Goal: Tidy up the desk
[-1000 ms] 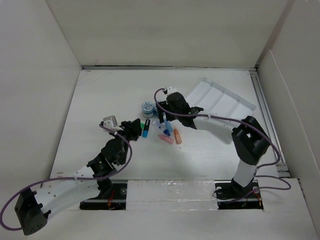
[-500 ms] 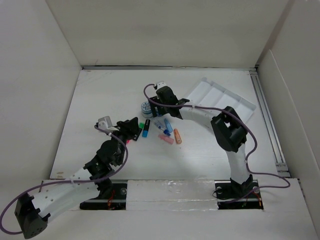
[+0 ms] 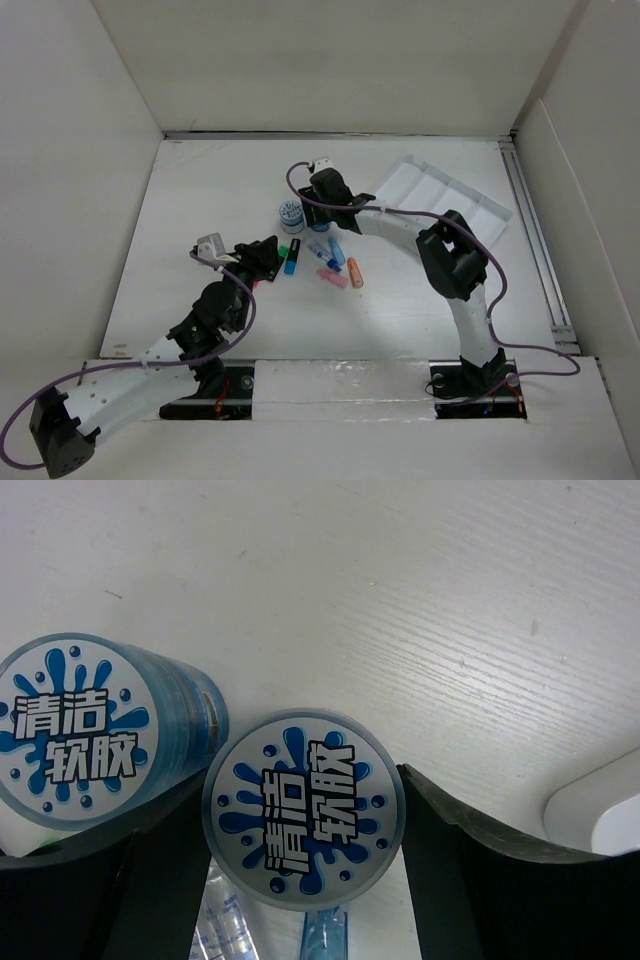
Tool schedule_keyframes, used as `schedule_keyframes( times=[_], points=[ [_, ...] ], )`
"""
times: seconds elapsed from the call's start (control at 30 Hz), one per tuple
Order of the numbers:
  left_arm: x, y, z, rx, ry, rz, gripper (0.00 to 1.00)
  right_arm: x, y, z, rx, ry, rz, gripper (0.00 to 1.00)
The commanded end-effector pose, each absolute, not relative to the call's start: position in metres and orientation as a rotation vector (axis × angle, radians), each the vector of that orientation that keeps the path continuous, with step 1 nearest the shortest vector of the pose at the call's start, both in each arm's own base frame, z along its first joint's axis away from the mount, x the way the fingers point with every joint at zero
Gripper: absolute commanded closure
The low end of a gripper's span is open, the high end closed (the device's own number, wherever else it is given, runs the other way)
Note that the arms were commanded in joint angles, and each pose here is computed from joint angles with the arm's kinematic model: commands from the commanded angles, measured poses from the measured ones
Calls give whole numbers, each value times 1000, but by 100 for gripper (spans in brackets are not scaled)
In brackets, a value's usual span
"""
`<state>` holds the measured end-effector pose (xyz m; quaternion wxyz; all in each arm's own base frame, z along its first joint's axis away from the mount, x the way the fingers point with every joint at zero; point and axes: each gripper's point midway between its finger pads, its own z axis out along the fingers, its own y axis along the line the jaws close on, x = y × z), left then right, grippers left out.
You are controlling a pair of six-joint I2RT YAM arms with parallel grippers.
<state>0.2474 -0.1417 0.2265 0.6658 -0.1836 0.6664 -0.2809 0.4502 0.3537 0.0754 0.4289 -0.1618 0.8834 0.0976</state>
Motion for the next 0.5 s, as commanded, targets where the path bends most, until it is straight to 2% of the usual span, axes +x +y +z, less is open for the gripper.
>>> schedule_keyframes(
  times=[0.0, 0.03, 0.1, 0.23, 0.47],
  points=[
    [248, -143, 234, -421, 1472, -667, 53, 466, 355, 135, -303, 2076, 301, 59],
    [248, -143, 232, -420, 1474, -666, 53, 464, 353, 129, -308, 2089, 293, 59],
    [247, -143, 232, -417, 1485, -658, 53, 467, 348, 173, -264, 2004, 353, 59],
    [246, -145, 235, -412, 1472, -678, 53, 481, 304, 225, -151, 1913, 385, 59],
    [245, -146, 237, -400, 1464, -694, 53, 532, 180, 219, 113, 1922, 265, 60]
  ],
)
